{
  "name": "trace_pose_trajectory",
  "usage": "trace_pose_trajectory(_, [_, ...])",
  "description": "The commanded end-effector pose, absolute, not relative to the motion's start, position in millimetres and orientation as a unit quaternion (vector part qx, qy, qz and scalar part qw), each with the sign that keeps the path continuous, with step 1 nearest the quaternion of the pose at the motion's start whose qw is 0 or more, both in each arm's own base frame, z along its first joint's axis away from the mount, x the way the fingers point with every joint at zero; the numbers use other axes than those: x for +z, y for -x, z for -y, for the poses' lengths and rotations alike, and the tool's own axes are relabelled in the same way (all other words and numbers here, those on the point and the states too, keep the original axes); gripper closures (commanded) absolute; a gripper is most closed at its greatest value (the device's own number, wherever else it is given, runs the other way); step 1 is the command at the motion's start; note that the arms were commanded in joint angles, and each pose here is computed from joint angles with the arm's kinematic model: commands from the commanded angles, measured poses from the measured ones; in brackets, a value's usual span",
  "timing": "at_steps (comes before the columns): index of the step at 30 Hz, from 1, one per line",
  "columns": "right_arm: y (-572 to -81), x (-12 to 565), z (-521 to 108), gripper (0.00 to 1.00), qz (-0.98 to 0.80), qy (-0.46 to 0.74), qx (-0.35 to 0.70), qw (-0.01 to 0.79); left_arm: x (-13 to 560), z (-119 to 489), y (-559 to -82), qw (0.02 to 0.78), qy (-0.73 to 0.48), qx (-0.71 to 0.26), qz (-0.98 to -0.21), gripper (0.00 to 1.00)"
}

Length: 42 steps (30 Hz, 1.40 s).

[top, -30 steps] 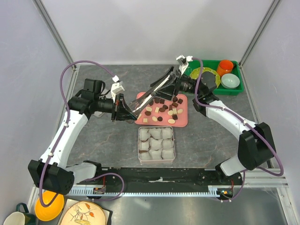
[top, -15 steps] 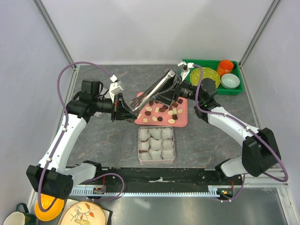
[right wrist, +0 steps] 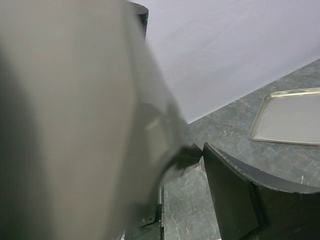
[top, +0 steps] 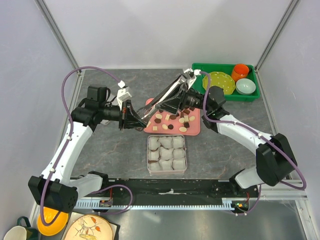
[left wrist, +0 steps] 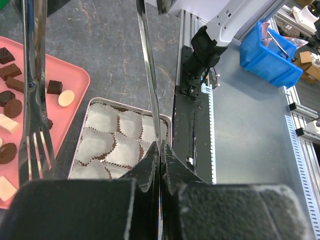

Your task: Pack the chocolate

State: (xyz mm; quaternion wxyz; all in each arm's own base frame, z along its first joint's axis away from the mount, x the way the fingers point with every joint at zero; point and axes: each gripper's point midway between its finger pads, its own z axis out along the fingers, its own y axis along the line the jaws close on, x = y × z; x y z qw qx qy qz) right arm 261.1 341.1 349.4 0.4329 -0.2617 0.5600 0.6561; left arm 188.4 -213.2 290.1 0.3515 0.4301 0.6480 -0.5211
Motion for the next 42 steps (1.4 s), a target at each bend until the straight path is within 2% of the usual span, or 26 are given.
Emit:
trace_pose_trajectory(1, [-253,363,-348,0.18,-0.529,0.276,0.666,0.448,299,216,-181,0.359,-0.440,-0.528,-0.631,0.98])
trace_pose_trajectory(11, [-254,361,-347,0.28,-0.526,0.264,0.667,0.456,298,216,-178,0.356,-0.439,-0.531,-0.631,0.98])
trace_pose_trajectory(14, [-251,361,-345,0.35,-0.530,0.265,0.662,0.459,296,216,-178,0.356,-0.439,-0.530,-0.632,0.98])
trace_pose_trajectory(18, [-247,361,-339,0.50,-0.535,0.266,0.651,0.468,295,216,-175,0.352,-0.438,-0.535,-0.631,0.98])
trace_pose_trajectory(24, [-243,360,-331,0.59,-0.549,0.265,0.630,0.481,294,216,-175,0.353,-0.438,-0.533,-0.632,0.99])
trace_pose_trajectory(30, [-240,369,-323,0.75,-0.549,0.254,0.616,0.506,291,217,-171,0.344,-0.437,-0.538,-0.634,0.95])
trace_pose_trajectory(36, [-238,380,-318,0.83,-0.543,0.248,0.607,0.524,287,220,-168,0.344,-0.442,-0.527,-0.639,0.76])
trace_pose_trajectory(37, [-239,380,-318,0.84,-0.546,0.246,0.603,0.527,286,220,-170,0.346,-0.442,-0.522,-0.642,0.63])
trace_pose_trajectory(39, [-239,386,-315,0.88,-0.544,0.248,0.595,0.537,287,220,-171,0.346,-0.436,-0.518,-0.650,0.48])
trace_pose_trajectory(40, [-242,380,-315,0.90,-0.556,0.254,0.580,0.539,286,218,-177,0.349,-0.424,-0.505,-0.666,0.16])
trace_pose_trajectory(42, [-244,392,-309,0.95,-0.562,0.260,0.550,0.560,280,216,-179,0.339,-0.415,-0.492,-0.686,0.06])
